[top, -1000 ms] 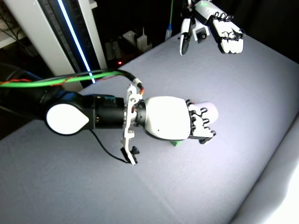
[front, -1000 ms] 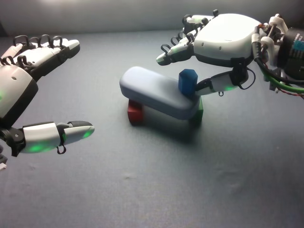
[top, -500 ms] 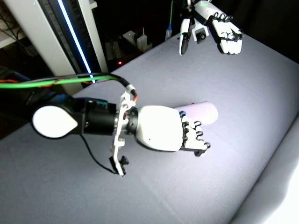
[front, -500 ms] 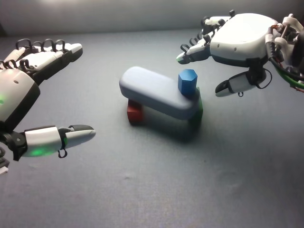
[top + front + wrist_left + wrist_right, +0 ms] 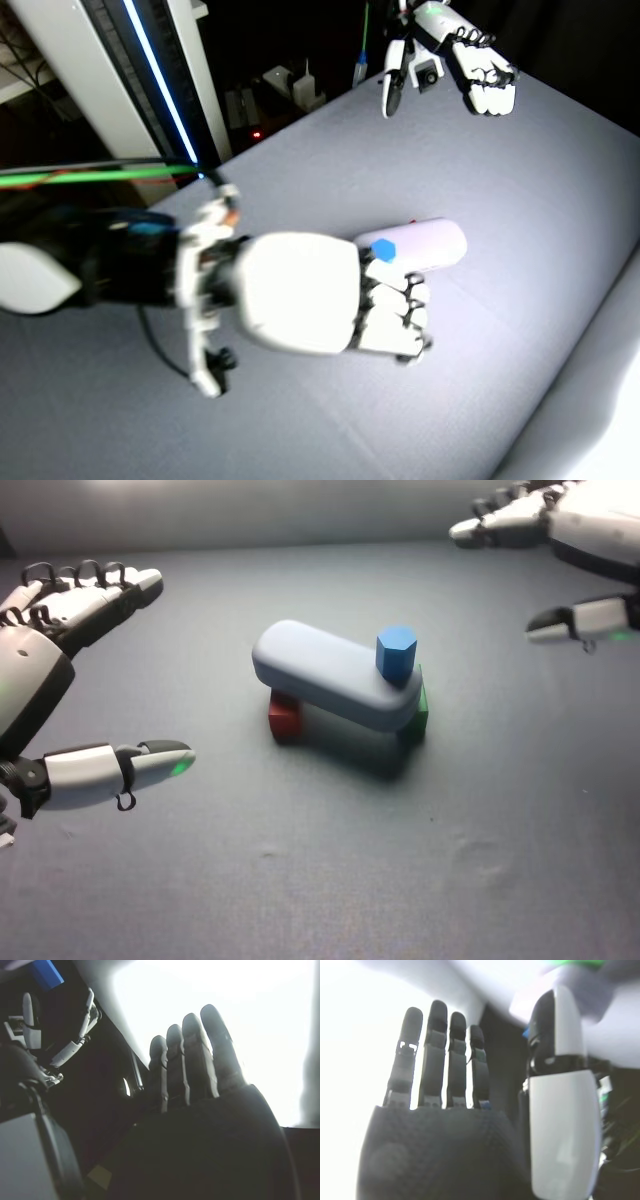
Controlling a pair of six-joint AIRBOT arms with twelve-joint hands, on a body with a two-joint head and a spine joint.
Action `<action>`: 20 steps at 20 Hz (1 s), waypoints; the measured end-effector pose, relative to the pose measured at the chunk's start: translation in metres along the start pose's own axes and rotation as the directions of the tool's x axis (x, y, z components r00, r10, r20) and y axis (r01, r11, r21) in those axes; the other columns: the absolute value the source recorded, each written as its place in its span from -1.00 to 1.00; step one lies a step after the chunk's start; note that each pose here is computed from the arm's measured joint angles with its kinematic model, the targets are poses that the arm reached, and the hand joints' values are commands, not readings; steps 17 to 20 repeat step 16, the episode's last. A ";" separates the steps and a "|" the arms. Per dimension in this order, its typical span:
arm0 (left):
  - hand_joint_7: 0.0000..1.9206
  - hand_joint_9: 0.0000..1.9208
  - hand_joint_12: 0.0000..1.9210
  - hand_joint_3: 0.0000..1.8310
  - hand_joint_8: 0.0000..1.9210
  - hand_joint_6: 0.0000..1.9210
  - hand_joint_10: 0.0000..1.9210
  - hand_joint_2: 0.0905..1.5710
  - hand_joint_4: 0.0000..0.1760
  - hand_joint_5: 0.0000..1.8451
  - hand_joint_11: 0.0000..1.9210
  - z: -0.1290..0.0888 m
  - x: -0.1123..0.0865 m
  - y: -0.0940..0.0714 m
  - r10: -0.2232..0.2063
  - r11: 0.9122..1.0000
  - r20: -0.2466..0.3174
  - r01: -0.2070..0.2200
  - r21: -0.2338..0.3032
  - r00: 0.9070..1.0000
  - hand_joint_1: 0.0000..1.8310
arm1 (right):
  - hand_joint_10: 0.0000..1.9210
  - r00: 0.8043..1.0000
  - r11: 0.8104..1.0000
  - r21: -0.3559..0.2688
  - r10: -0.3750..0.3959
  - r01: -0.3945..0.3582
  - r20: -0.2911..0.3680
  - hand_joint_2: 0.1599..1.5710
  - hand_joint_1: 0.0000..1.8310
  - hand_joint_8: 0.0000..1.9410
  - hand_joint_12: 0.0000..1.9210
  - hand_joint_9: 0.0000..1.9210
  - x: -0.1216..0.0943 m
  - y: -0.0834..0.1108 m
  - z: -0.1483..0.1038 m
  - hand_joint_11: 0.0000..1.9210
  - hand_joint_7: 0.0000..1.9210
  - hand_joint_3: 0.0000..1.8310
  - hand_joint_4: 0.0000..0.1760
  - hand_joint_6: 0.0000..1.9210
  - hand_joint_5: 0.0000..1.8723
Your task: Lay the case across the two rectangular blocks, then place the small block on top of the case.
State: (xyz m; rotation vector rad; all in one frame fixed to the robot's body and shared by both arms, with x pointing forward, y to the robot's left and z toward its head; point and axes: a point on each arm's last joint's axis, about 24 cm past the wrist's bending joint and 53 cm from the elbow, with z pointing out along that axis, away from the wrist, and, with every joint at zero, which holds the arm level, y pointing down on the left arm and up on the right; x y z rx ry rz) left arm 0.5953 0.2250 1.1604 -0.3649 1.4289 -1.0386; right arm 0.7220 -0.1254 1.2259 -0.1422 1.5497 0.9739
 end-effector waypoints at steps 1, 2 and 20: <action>-0.74 -0.77 -0.24 -0.99 -1.00 -1.00 -1.00 0.16 -0.84 -0.73 -1.00 0.000 -0.001 -0.001 -0.005 1.000 0.003 0.005 0.004 1.000 -0.18 | -0.99 1.000 1.000 -0.008 0.024 -0.024 0.010 0.38 -0.12 -1.00 0.18 -0.50 0.003 0.000 -0.011 -0.99 -0.51 -0.99 -0.97 -1.00 -0.63; -0.75 -0.80 -0.36 -0.99 -1.00 -1.00 -0.99 0.19 -0.78 -0.73 -1.00 -0.001 -0.002 -0.001 -0.007 1.000 0.006 0.007 0.008 1.000 -0.19 | -1.00 0.999 0.999 -0.018 0.040 -0.039 0.019 0.42 -0.19 -1.00 0.11 -0.53 0.004 0.001 -0.019 -1.00 -0.53 -0.99 -0.89 -1.00 -0.65; -0.77 -0.72 -0.06 -1.00 -0.99 -1.00 -0.99 0.34 -0.67 -0.89 -1.00 -0.009 -0.026 -0.031 -0.070 0.989 0.074 0.060 0.138 0.995 -0.82 | -0.97 0.910 0.931 -0.224 0.339 -0.288 0.239 0.74 -0.50 -0.99 0.22 -0.29 -0.009 0.030 -0.134 -0.86 -0.39 -1.00 -1.00 -1.00 -0.54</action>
